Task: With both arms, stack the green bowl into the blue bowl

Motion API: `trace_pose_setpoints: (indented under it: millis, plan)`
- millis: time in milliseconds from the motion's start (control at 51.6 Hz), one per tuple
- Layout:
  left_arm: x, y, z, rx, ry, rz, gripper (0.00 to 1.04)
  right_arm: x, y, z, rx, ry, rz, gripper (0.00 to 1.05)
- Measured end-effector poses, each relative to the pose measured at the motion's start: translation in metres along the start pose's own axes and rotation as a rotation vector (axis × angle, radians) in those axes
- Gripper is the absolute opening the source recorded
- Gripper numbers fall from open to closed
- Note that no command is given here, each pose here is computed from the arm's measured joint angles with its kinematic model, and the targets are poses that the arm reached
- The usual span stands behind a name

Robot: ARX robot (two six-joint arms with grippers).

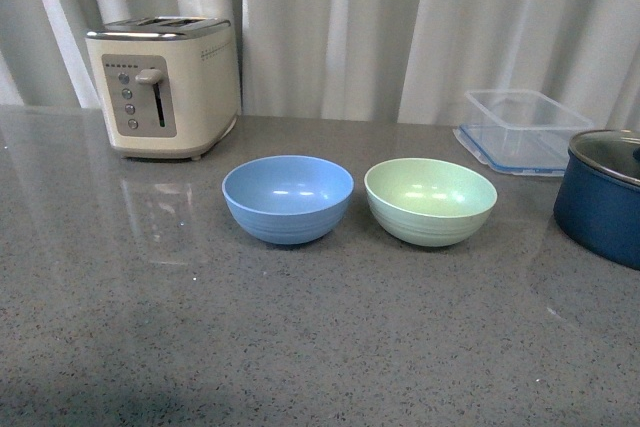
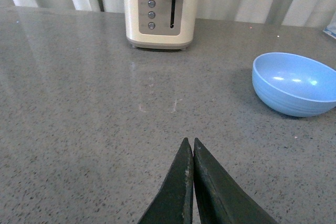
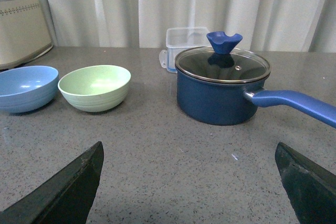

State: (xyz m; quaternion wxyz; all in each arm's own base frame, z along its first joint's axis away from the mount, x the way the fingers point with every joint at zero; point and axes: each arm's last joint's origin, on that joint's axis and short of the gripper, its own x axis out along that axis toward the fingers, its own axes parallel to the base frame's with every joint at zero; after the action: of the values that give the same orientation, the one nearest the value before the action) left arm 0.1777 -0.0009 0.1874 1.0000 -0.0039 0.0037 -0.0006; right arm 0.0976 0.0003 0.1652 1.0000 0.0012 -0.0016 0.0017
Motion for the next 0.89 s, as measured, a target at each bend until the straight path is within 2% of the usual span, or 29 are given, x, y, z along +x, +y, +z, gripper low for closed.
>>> trace_pose_setpoints:
  millis: [446,892]
  plan:
    - [-0.037,0.001,-0.02,0.0,-0.006,0.001,0.04,0.0,0.0,0.0,0.0,0.0,0.0,0.95]
    - [-0.054,0.001,-0.015,0.0,-0.024,-0.001,0.04,0.0,0.0,0.0,0.0,0.0,0.0,0.95]
